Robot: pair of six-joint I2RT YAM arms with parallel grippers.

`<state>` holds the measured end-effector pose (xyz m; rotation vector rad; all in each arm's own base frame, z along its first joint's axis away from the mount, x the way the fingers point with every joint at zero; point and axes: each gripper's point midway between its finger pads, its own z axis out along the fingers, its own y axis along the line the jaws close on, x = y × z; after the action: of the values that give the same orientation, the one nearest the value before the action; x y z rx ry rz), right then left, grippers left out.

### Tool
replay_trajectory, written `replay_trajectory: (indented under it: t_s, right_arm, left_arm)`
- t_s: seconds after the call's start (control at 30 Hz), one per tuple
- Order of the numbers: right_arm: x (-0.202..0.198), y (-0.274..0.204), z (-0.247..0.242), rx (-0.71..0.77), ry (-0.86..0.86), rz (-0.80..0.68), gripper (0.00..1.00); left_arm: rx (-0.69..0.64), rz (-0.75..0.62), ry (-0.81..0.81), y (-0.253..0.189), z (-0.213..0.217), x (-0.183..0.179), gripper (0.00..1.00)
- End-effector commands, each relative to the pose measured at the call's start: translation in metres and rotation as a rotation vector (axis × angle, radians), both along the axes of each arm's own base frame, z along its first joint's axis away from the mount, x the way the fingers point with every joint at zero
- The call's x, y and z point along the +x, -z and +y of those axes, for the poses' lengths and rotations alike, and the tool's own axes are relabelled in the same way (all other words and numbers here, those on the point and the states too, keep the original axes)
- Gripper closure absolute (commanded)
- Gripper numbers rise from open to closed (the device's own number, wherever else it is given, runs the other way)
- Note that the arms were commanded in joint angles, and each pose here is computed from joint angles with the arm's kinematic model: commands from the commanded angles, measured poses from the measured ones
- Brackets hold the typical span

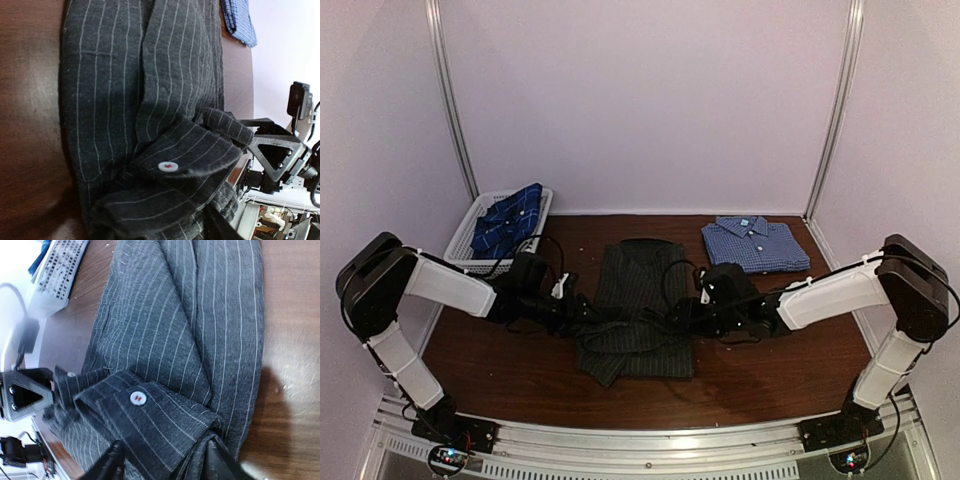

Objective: Fold and stack the long sleeve shirts
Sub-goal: Smooth out the 2/3-rectangle-folded shirt at the center of the board.

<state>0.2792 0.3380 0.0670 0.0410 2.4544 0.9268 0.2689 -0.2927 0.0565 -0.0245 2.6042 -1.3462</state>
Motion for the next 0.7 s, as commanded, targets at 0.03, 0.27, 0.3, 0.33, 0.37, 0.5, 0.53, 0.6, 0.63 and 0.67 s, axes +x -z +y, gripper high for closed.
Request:
replay_trajectory:
  t_s: [0.03, 0.27, 0.3, 0.33, 0.37, 0.5, 0.53, 0.6, 0.63, 0.67]
  right_arm:
    - [0.010, -0.030, -0.008, -0.016, 0.027, -0.074, 0.34]
    - [0.008, -0.037, -0.023, -0.079, 0.044, -0.108, 0.20]
    - [0.007, -0.038, -0.023, -0.090, 0.039, -0.114, 0.20]
    - [0.006, -0.039, -0.023, -0.105, 0.030, -0.120, 0.20]
    - [0.004, -0.040, -0.021, -0.122, 0.018, -0.129, 0.20]
    - [-0.009, -0.032, -0.019, -0.212, -0.028, -0.147, 0.23]
    - [-0.013, -0.030, -0.017, -0.227, -0.044, -0.153, 0.24]
    - [-0.020, -0.022, -0.015, -0.272, -0.078, -0.160, 0.24]
    - [-0.022, -0.017, -0.014, -0.293, -0.090, -0.160, 0.25]
    - [-0.023, -0.013, -0.014, -0.311, -0.102, -0.159, 0.26]
  left_arm:
    - [0.010, -0.107, -0.009, -0.024, 0.004, 0.020, 0.36]
    - [0.029, -0.160, 0.074, -0.031, 0.000, 0.023, 0.18]
    - [0.028, -0.165, 0.082, -0.032, -0.001, 0.023, 0.18]
    - [0.034, -0.167, 0.090, -0.031, -0.001, 0.023, 0.18]
    - [0.039, -0.172, 0.099, -0.031, -0.001, 0.023, 0.19]
    - [0.044, -0.160, 0.130, -0.027, -0.001, 0.018, 0.24]
    - [0.045, -0.156, 0.134, -0.025, -0.001, 0.017, 0.26]
    - [0.046, -0.147, 0.140, -0.021, -0.001, 0.015, 0.29]
    - [0.045, -0.141, 0.143, -0.019, -0.001, 0.014, 0.29]
    - [0.043, -0.140, 0.146, -0.018, -0.002, 0.014, 0.31]
